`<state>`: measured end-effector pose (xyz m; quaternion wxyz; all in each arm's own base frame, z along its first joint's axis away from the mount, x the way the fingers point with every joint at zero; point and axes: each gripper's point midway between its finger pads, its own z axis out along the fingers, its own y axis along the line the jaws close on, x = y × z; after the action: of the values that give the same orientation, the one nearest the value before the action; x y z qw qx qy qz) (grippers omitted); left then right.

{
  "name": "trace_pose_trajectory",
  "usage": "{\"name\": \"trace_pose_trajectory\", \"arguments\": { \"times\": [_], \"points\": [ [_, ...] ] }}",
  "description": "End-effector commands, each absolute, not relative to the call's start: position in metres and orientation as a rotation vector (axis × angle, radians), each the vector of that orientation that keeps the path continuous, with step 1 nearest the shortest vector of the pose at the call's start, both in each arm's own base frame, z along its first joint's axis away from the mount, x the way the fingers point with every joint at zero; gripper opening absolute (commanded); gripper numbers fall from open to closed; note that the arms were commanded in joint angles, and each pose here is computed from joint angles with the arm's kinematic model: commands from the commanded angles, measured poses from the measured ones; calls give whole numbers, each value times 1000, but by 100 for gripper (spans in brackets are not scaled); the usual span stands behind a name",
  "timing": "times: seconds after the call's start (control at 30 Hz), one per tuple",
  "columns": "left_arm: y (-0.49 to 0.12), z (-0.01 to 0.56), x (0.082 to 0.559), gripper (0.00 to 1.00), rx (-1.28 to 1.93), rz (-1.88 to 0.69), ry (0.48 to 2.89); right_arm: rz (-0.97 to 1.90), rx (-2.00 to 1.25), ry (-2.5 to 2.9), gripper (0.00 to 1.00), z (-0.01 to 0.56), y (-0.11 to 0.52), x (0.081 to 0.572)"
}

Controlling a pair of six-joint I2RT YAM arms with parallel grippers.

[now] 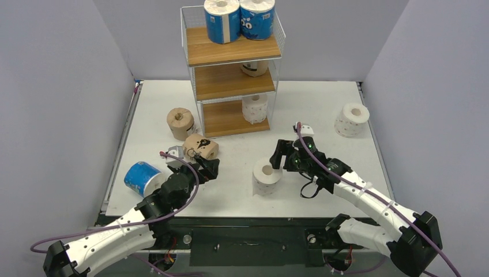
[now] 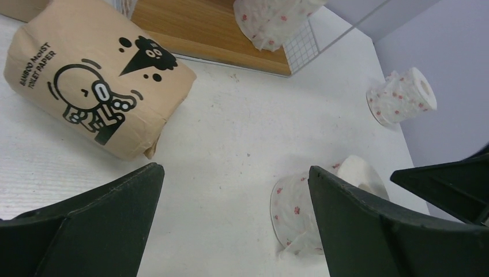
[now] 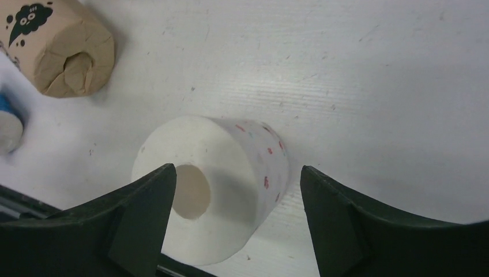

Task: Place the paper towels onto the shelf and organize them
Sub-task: Pick up the paper towel from the center of the board.

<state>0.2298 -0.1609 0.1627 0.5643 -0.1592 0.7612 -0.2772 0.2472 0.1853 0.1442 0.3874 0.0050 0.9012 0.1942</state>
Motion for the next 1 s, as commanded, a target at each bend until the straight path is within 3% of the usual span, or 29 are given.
{"name": "trace_pose_trajectory", "arguments": {
  "times": [0.0, 0.47, 0.97],
  "points": [
    [-178, 183, 227, 96, -243, -743, 1736, 710, -31, 2292, 74, 150, 215, 239],
    [-189, 185, 225, 96, -163, -761, 1747, 604, -28, 2373, 65, 122, 200, 232],
    [-190, 181, 226, 97, -168, -753, 1765, 526, -48, 2436, 48, 102, 197, 229]
  ]
}}
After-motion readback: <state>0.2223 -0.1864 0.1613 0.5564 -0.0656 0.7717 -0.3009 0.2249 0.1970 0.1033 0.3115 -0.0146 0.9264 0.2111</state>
